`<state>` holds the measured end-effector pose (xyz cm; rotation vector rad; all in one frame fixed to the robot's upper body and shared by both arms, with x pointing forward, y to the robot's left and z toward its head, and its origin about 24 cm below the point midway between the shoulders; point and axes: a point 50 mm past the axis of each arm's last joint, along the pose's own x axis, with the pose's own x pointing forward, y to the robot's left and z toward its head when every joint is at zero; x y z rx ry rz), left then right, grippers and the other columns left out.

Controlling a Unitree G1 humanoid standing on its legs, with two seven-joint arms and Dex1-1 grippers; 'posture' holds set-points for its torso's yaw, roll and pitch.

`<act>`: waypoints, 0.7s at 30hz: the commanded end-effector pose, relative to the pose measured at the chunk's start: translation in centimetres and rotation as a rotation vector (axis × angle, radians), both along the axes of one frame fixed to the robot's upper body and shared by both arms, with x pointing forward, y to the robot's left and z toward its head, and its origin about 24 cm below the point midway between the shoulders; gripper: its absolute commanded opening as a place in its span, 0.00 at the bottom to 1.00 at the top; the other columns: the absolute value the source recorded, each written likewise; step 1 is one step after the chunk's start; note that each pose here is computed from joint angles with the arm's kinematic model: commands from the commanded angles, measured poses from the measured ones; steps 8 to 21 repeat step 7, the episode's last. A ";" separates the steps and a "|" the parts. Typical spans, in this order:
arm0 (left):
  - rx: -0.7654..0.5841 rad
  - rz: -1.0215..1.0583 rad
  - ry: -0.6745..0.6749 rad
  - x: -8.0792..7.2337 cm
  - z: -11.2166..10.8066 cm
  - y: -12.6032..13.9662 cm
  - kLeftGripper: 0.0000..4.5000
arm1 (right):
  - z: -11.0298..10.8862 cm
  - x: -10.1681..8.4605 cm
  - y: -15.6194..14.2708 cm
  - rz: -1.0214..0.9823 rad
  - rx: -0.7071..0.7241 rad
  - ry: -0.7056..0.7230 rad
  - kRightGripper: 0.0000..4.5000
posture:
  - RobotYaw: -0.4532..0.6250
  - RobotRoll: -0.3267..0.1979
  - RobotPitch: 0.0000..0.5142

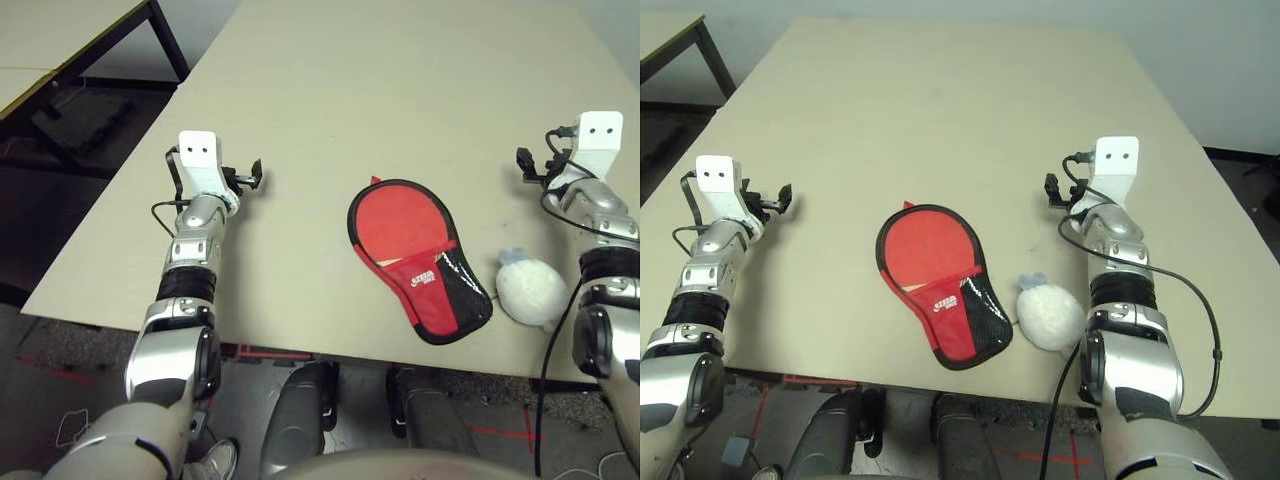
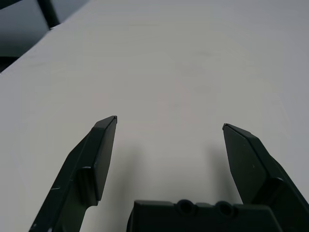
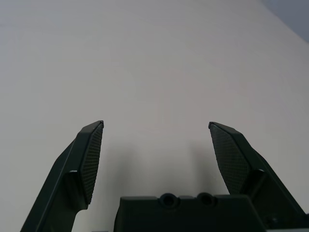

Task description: Store the ping-pong paddle in its case and zip it.

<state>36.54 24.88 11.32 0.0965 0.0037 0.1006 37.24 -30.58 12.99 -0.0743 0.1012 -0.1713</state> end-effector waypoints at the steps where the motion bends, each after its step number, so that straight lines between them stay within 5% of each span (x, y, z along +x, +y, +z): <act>1: -0.039 0.045 0.040 -0.5 -1.2 0.3 1.00 | -2.0 -0.5 -0.2 -0.011 0.014 0.056 1.00 | 0.45 0.62 0.34; 21: -0.027 0.014 0.068 0.2 -1.5 -0.4 1.00 | -2.7 -1.2 -1.4 -0.063 0.012 0.077 1.00 | 0.42 0.62 0.30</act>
